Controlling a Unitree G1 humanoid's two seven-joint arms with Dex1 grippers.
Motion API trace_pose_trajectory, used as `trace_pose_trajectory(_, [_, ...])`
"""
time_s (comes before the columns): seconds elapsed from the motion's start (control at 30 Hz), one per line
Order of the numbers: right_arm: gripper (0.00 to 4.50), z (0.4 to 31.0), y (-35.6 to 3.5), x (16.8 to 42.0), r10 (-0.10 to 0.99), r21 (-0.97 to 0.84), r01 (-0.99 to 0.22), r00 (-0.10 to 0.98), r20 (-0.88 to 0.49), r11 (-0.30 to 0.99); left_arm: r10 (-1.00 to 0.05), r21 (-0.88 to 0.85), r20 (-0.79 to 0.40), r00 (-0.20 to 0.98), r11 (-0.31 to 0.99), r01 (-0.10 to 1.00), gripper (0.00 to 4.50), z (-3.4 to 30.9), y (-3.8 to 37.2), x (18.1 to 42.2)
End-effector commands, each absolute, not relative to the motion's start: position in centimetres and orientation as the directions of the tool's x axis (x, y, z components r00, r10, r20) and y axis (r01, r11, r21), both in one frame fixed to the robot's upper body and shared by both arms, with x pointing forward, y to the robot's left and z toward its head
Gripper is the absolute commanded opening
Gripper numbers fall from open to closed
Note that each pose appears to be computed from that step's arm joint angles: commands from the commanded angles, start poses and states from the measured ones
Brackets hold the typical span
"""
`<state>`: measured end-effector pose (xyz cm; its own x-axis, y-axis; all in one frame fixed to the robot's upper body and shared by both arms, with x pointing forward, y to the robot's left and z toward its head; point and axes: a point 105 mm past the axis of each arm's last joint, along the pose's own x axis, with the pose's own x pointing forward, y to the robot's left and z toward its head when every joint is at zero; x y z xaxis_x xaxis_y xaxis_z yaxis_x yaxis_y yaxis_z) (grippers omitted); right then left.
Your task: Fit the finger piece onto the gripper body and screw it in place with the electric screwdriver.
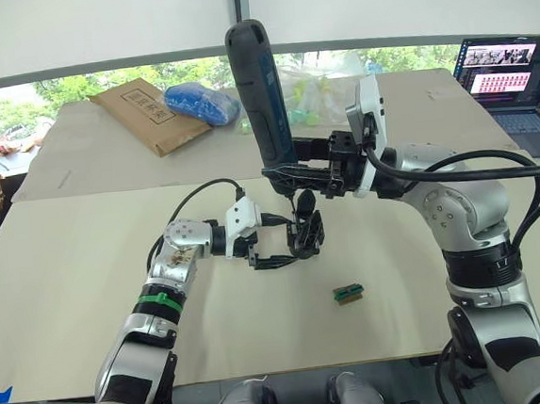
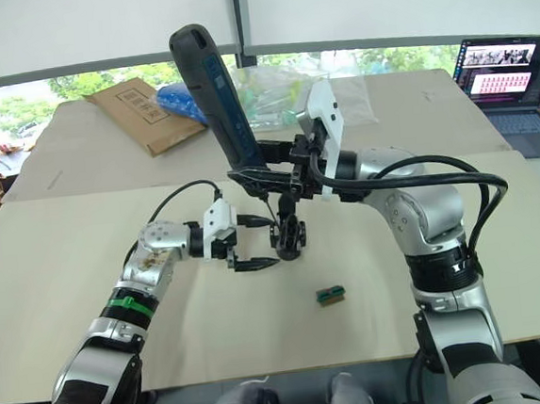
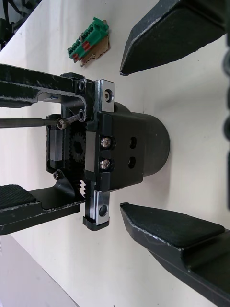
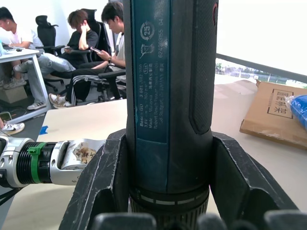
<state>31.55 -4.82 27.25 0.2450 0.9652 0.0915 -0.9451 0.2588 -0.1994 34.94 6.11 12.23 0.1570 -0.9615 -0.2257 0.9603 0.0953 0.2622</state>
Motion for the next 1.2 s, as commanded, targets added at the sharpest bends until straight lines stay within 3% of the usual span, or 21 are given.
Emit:
trace_pose_trajectory(0.03, [1.9,29.23,-4.7,30.65,0.968,-0.276,-0.93,0.209,0.14,0.241,-0.963,0.298,-0.216,0.159,0.09,0.95,4.5,12.83,6.04,34.93])
trace_pose_trajectory(1.2, [1.9,28.4,-4.82,30.41,0.965,-0.259,-0.932,0.222,0.141,0.253,-0.96,0.286,-0.229,0.163,0.093,0.954,4.5,12.0,5.39,35.26])
